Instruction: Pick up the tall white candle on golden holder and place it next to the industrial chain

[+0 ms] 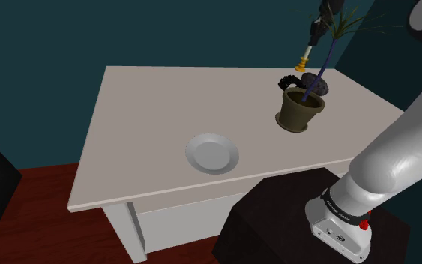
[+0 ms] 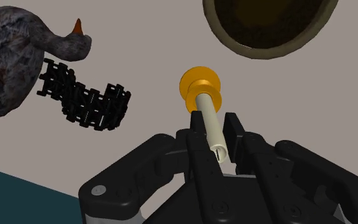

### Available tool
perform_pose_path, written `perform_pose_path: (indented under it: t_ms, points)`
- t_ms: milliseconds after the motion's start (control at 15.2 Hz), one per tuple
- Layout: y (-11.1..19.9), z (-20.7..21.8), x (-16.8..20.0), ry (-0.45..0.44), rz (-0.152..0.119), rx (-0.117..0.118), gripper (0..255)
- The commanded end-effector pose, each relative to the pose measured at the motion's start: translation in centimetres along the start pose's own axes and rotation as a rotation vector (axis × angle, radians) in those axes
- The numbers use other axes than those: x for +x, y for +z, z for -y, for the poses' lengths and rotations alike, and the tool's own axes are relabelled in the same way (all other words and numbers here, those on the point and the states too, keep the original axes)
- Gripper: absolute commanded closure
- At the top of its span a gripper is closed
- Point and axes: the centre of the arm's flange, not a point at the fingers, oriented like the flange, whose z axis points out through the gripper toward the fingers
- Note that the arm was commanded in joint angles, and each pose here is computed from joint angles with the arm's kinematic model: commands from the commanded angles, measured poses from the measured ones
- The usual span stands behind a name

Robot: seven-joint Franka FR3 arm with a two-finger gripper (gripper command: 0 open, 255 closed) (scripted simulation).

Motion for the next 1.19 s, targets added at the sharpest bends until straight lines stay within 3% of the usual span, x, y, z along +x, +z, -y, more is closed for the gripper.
perform_pose_path:
  t_ms: [0, 726, 1122]
  points:
    - [0.0, -2.6, -0.6, -0.002, 0.0, 0.0, 255]
    - [0.0, -16.8, -2.9, -0.002, 0.0, 0.0, 255]
    - [3.1, -16.8, -2.9, -0.002, 0.0, 0.0, 255]
